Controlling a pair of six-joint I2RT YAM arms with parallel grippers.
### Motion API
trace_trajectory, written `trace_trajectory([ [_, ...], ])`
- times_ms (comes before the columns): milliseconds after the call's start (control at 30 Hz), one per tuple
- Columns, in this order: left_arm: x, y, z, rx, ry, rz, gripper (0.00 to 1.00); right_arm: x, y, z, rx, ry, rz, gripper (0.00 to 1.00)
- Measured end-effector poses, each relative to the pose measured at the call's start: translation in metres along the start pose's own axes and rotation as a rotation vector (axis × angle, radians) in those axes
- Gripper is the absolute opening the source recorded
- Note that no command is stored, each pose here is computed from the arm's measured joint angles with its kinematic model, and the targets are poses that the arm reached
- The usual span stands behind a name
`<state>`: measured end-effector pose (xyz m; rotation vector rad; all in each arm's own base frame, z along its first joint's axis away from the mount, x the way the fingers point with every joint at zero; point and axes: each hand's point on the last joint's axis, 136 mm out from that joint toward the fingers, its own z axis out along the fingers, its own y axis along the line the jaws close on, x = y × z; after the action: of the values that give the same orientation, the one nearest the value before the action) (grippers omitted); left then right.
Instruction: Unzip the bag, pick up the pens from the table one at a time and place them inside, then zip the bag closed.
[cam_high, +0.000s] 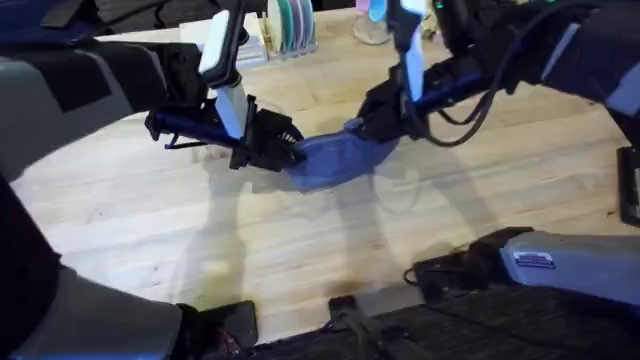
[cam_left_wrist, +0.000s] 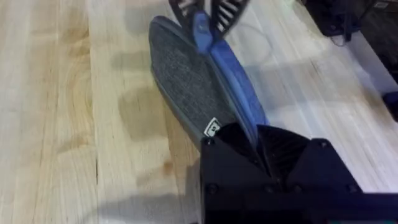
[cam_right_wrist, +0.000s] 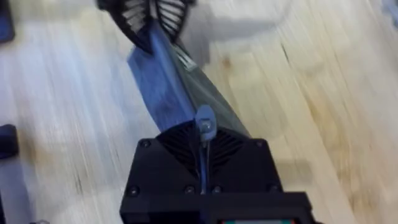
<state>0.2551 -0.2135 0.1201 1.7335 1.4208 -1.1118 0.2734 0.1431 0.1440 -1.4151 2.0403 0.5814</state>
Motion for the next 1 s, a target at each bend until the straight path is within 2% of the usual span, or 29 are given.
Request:
trace_trajectory([
  [267, 0.003, 0.0, -0.001, -0.001, 0.015, -0.009, 0.043, 0.046, -0.033, -0.025, 0.111, 0.078, 0.164, 0.034],
  [567, 0.01, -0.001, -0.002, 0.0, 0.047, -0.016, 0.044, 0.108, -0.063, -0.034, 0.164, 0.165, 0.362, 0.034],
  [767, 0.013, -0.001, -0.003, 0.0, 0.062, -0.019, 0.044, 0.131, -0.07, -0.032, 0.166, 0.206, 0.424, 0.033],
  [1000, 0.015, -0.001, -0.003, -0.001, 0.071, -0.019, 0.044, 0.133, -0.073, -0.035, 0.187, 0.215, 0.417, 0.032],
])
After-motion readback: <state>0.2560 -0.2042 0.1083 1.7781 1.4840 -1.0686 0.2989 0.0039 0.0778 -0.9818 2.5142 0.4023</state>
